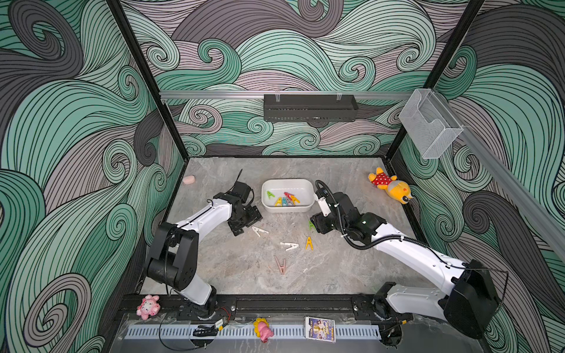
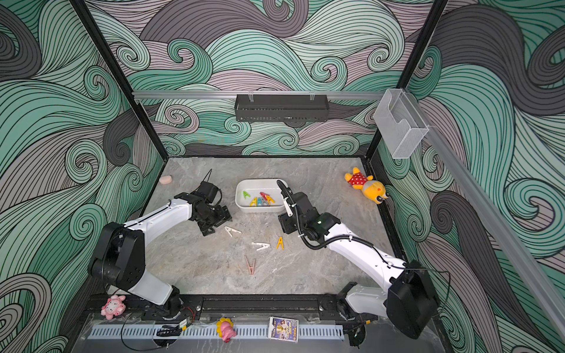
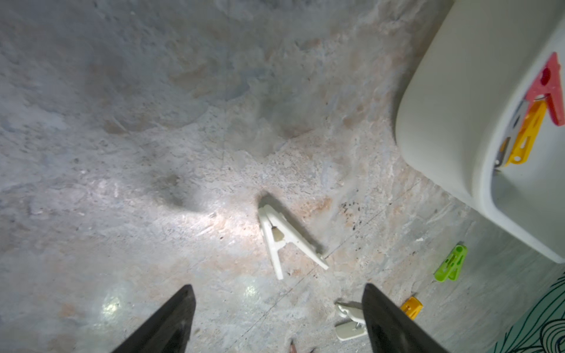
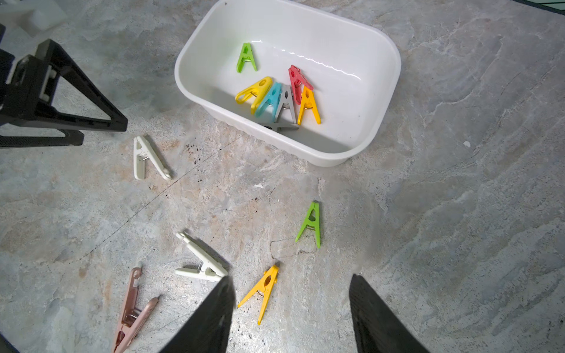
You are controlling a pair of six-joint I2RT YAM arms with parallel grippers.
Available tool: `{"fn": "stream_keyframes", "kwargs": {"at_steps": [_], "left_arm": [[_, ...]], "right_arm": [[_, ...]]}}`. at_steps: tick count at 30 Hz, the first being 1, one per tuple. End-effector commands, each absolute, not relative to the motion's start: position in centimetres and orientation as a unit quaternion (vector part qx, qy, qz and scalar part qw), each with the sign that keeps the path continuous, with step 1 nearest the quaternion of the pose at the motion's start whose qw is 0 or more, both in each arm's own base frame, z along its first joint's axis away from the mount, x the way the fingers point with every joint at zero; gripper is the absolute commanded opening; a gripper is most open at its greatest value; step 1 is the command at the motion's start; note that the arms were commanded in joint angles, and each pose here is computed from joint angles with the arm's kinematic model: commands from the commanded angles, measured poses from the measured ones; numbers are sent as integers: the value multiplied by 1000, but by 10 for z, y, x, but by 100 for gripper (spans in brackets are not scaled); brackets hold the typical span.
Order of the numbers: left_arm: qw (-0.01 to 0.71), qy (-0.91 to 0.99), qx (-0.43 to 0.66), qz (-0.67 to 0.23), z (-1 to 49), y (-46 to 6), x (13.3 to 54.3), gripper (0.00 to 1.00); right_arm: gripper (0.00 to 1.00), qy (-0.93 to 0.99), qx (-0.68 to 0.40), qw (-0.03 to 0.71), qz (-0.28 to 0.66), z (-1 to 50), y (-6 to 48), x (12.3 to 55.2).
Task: Put the clothespins into the storage box
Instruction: Pick up the clothespin from the center of the board.
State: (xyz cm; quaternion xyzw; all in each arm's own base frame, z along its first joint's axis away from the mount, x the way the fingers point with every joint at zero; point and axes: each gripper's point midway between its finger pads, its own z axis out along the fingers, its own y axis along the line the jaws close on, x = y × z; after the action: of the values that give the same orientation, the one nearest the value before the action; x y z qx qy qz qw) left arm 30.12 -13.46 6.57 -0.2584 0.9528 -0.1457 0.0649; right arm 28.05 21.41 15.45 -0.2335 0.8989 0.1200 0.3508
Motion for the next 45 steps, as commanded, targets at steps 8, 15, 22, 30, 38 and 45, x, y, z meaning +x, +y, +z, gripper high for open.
{"fn": "stream_keyframes", "kwargs": {"at_steps": [8,15,22,30,38,45], "left_arm": [[58,951,-297,-58,62,-132,312,88],[32,947,-313,-60,39,-145,305,80],[20,947,-315,-54,25,-153,306,80],[7,948,-317,-38,14,-151,303,77],[-7,948,-316,-38,6,-158,305,73],[-16,948,-316,-29,-1,-156,299,68]], "right_arm": [[63,889,-227,375,129,150,216,284],[65,887,-227,381,127,144,210,283],[65,890,-227,378,118,139,203,283],[66,893,-218,374,124,134,199,283],[66,897,-206,373,122,129,189,281],[66,898,-201,372,123,128,187,281]]}}
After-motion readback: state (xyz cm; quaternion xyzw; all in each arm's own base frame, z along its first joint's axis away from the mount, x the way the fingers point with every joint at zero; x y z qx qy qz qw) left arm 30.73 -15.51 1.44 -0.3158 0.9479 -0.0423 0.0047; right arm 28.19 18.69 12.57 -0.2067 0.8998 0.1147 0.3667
